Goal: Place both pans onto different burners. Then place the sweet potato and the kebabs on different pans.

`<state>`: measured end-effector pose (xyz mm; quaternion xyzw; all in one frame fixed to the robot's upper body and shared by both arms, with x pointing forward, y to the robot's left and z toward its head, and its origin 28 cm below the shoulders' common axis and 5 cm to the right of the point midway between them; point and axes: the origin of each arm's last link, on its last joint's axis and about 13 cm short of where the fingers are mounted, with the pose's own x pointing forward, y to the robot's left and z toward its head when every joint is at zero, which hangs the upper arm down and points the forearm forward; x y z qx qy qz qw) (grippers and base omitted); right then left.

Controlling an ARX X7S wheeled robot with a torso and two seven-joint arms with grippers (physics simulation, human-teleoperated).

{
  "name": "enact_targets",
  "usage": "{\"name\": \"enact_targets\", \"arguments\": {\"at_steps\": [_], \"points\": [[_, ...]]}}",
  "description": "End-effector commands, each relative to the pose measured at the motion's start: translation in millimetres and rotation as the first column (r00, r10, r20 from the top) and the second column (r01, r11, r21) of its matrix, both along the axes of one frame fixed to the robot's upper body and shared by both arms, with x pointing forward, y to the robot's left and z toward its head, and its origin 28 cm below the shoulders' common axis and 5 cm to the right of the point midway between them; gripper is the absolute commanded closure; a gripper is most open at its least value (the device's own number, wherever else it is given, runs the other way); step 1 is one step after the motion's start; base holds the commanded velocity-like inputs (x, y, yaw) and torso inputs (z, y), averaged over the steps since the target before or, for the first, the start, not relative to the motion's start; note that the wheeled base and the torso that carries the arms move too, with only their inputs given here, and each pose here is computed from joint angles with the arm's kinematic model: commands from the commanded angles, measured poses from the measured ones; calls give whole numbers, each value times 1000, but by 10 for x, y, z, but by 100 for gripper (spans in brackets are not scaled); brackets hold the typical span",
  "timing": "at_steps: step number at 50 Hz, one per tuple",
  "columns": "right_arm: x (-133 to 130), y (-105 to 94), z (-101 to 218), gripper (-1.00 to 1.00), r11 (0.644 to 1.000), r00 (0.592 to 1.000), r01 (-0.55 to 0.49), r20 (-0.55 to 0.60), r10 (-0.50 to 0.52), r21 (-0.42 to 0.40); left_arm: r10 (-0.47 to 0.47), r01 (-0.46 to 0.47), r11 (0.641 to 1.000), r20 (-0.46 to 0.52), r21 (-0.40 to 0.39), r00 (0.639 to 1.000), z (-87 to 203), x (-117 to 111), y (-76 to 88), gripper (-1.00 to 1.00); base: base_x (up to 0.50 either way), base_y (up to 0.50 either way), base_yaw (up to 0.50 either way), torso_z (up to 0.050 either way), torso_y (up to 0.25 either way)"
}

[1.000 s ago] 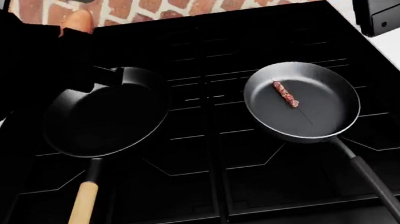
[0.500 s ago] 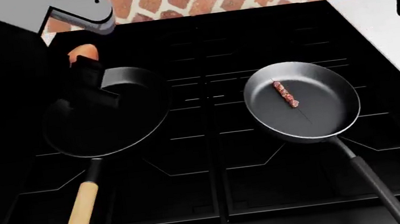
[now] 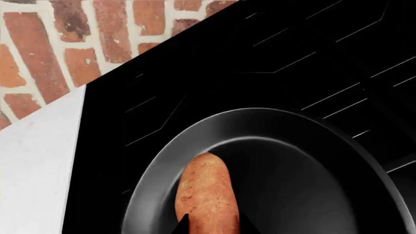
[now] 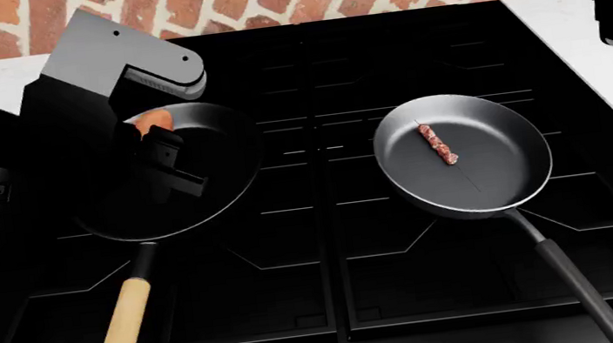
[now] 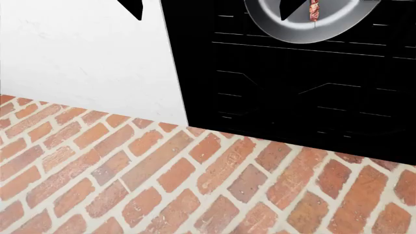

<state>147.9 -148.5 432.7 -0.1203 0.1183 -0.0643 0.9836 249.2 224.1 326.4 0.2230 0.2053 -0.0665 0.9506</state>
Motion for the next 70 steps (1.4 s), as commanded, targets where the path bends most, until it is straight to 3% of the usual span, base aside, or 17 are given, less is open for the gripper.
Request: {"name": "enact_targets", "arguments": {"at_steps": [1,69,70], "points": [[20,0,-30,-100,1000,1000,4,-12,-4,-7,0,0,1000,-19,-4,1000,-83,26,0,100,0,0,0,0,0],[34,-30,-119,-100,1000,999,12,-34,-13,-17,4,-5,1000,-50,-13,999,-240,75,12,100,0,0,0,0,0],[34,-30,-121,-100,1000,999,12,-34,-13,-17,5,-5,1000,-50,-14,999,-240,75,12,-100,0,0,0,0,0]]}}
